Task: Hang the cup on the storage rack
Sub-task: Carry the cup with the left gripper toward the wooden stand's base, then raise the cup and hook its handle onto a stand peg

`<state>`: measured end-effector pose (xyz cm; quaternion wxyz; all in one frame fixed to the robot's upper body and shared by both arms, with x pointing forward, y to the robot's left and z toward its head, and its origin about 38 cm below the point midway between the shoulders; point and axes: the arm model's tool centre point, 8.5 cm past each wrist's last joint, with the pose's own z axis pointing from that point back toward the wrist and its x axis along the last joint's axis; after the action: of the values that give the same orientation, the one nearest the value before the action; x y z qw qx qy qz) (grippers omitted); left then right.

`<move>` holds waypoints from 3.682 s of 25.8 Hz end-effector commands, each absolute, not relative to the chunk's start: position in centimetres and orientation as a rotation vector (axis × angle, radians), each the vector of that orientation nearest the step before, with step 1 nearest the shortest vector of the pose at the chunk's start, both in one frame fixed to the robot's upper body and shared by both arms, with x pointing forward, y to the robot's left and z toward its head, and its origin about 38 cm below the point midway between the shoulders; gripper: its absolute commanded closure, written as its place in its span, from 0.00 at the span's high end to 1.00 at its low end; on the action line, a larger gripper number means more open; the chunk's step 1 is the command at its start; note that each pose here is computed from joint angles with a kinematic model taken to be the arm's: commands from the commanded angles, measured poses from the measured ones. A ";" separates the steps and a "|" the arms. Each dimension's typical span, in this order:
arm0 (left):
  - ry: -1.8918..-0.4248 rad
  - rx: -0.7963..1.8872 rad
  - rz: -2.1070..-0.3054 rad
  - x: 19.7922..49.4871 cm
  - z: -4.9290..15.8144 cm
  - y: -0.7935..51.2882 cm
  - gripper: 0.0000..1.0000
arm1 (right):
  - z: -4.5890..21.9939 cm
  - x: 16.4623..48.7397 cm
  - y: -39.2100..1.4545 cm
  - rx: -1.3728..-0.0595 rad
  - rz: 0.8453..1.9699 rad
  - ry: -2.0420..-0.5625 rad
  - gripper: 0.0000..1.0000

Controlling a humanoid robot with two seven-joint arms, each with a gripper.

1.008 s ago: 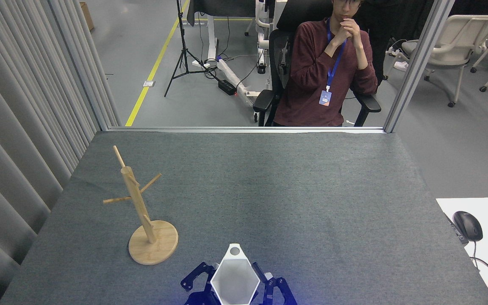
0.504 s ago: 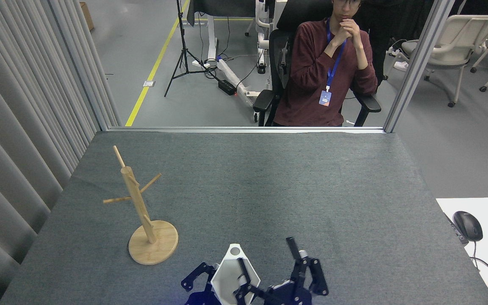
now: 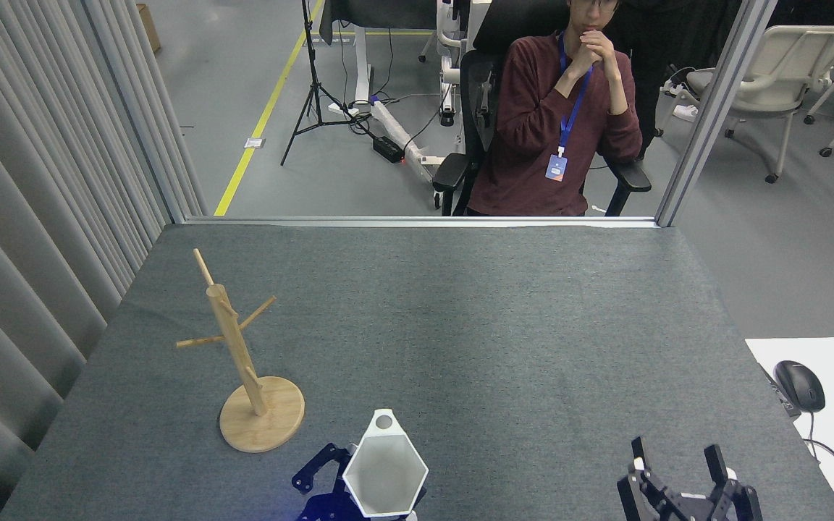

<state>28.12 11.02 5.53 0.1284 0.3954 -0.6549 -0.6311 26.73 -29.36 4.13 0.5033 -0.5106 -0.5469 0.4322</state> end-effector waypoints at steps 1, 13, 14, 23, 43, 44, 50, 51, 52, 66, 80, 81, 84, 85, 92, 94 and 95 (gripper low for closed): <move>-1.848 1.216 -1.795 28.6 6.0 13.4 0.24 | 1.7 23.2 -30.4 -1.172 1.166 -1.249 0.98; -1.510 1.563 -1.582 29.4 7.8 24.7 0.25 | 1.1 21.5 -30.7 -1.176 1.163 -1.226 0.98; -1.474 1.586 -1.569 29.3 7.8 25.7 0.25 | 1.1 21.5 -30.7 -1.176 1.163 -1.226 0.98; -1.284 1.729 -1.559 32.1 7.0 28.4 0.27 | 1.1 21.6 -30.6 -1.176 1.164 -1.228 0.98; -1.166 1.754 -1.665 36.1 5.2 32.9 0.30 | 1.1 21.7 -30.6 -1.181 1.162 -1.227 0.98; -1.166 1.753 -1.664 36.4 5.3 32.9 0.30 | 1.0 21.7 -30.6 -1.180 1.163 -1.225 0.98; -1.171 1.763 -1.655 37.2 5.7 33.0 0.31 | 1.0 21.7 -30.6 -1.180 1.163 -1.225 0.98; -1.168 1.764 -1.658 37.2 5.7 33.2 0.31 | 1.1 21.7 -30.7 -1.181 1.162 -1.224 0.98; -1.167 1.767 -1.660 37.2 5.8 33.3 0.31 | 1.1 21.7 -30.7 -1.181 1.162 -1.224 0.98; -1.187 1.780 -1.706 37.5 6.1 32.4 0.31 | 0.9 21.8 -30.7 -1.181 1.161 -1.221 0.98; -1.144 1.817 -1.831 38.5 6.3 32.2 0.31 | 0.7 21.7 -30.8 -1.189 1.152 -1.229 0.98; -1.146 1.815 -1.844 38.5 6.2 32.0 0.31 | 0.7 21.7 -30.8 -1.188 1.150 -1.232 0.98; -1.133 1.819 -1.881 38.5 6.1 31.7 0.31 | 0.5 21.7 -30.8 -1.188 1.149 -1.230 0.98; -1.129 1.818 -1.893 38.6 6.0 31.6 0.31 | 0.4 21.7 -30.9 -1.185 1.149 -1.228 0.98; -1.104 1.799 -1.949 38.6 5.1 31.3 0.32 | 0.1 21.6 -30.9 -1.184 1.146 -1.229 0.98; -1.102 1.801 -1.954 38.7 5.1 31.3 0.32 | 0.0 21.6 -30.9 -1.183 1.145 -1.227 0.98; -1.099 1.800 -1.955 38.8 5.1 31.3 0.34 | -0.1 21.6 -30.9 -1.181 1.145 -1.225 0.98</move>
<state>38.63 31.33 5.20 0.1343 0.6216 -0.3823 -0.6704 21.62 -30.91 0.08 0.5171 -0.4931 -0.5114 0.4773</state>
